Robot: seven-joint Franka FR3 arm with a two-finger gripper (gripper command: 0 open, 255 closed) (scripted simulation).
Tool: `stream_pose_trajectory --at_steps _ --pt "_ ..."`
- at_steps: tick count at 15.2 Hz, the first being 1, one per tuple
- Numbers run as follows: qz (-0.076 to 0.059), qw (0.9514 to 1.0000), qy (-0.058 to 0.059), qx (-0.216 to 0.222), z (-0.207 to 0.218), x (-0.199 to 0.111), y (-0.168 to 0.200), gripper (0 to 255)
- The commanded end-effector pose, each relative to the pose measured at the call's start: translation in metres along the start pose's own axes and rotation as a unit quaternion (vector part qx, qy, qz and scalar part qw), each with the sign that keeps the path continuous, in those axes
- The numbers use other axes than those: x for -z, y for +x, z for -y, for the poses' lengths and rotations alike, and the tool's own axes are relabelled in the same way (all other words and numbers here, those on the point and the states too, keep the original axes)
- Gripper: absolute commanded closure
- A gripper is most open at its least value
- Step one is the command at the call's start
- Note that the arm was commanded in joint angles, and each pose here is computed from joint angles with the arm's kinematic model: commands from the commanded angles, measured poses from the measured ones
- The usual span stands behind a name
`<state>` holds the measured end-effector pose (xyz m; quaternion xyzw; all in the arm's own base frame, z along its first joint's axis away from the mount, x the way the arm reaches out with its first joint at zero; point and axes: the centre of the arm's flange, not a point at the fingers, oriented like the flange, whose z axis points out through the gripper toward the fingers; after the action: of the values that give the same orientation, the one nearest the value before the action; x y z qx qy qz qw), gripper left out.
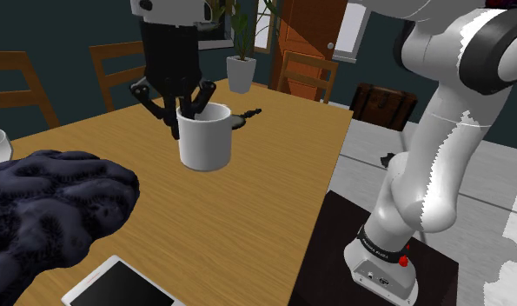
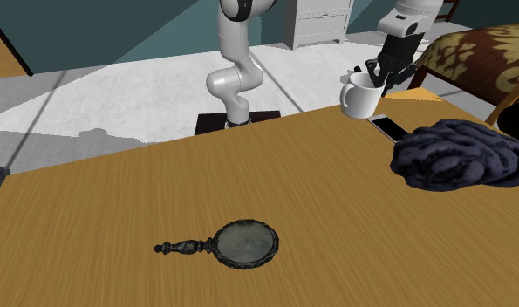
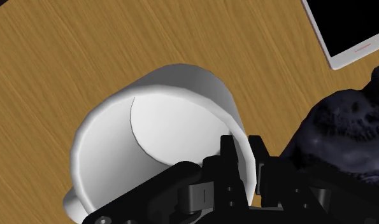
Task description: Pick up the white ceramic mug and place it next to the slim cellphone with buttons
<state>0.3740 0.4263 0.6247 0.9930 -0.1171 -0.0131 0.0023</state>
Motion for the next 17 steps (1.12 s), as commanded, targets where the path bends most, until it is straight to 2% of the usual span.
stream_pose_trajectory --at_steps 1,6,17 --pt "0.000 1.0000 0.000 -0.001 0.008 0.006 -0.024 255" --pt "0.000 1.0000 0.000 -0.001 0.028 0.020 -0.085 255" --pt "0.000 1.0000 0.000 -0.001 0.029 -0.038 -0.084 255"
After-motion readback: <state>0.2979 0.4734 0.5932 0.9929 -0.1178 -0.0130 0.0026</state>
